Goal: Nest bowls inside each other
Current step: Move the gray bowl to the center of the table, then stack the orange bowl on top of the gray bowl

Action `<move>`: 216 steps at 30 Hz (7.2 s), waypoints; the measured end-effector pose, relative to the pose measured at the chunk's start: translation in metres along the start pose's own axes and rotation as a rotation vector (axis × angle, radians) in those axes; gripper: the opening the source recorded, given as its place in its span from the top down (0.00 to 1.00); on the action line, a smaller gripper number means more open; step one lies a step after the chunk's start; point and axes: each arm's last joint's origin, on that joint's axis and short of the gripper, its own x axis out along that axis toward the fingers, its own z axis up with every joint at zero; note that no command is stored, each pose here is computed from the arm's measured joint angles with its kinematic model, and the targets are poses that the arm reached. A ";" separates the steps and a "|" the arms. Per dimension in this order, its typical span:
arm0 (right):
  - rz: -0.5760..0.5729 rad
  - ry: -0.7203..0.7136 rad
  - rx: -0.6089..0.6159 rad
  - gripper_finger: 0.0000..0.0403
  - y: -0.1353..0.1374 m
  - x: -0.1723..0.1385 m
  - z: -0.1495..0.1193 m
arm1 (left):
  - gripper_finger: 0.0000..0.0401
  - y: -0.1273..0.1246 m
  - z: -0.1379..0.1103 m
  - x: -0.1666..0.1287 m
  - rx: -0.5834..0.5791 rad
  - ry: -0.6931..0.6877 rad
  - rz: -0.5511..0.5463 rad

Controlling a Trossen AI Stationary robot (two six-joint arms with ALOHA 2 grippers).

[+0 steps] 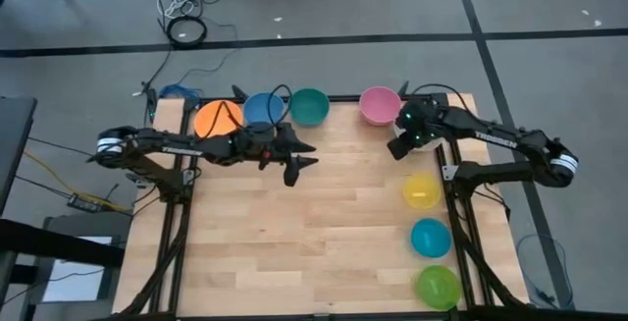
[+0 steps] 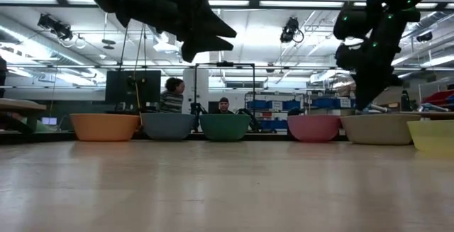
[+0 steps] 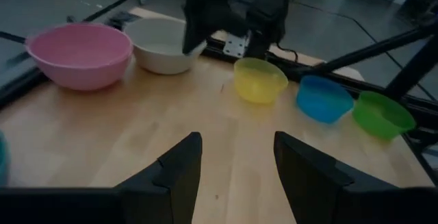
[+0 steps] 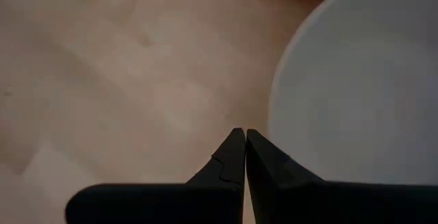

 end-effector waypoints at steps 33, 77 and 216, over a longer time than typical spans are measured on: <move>-0.143 0.253 0.087 0.73 -0.003 0.029 0.039 | 0.52 -0.001 0.002 -0.022 0.017 0.088 0.055; 0.506 0.240 -0.391 1.00 0.292 0.059 -0.012 | 0.52 0.008 -0.022 -0.161 -0.157 0.466 0.782; 0.427 -0.942 -0.491 0.39 0.038 -0.255 -0.025 | 0.98 -0.023 0.027 -0.022 0.045 1.027 0.493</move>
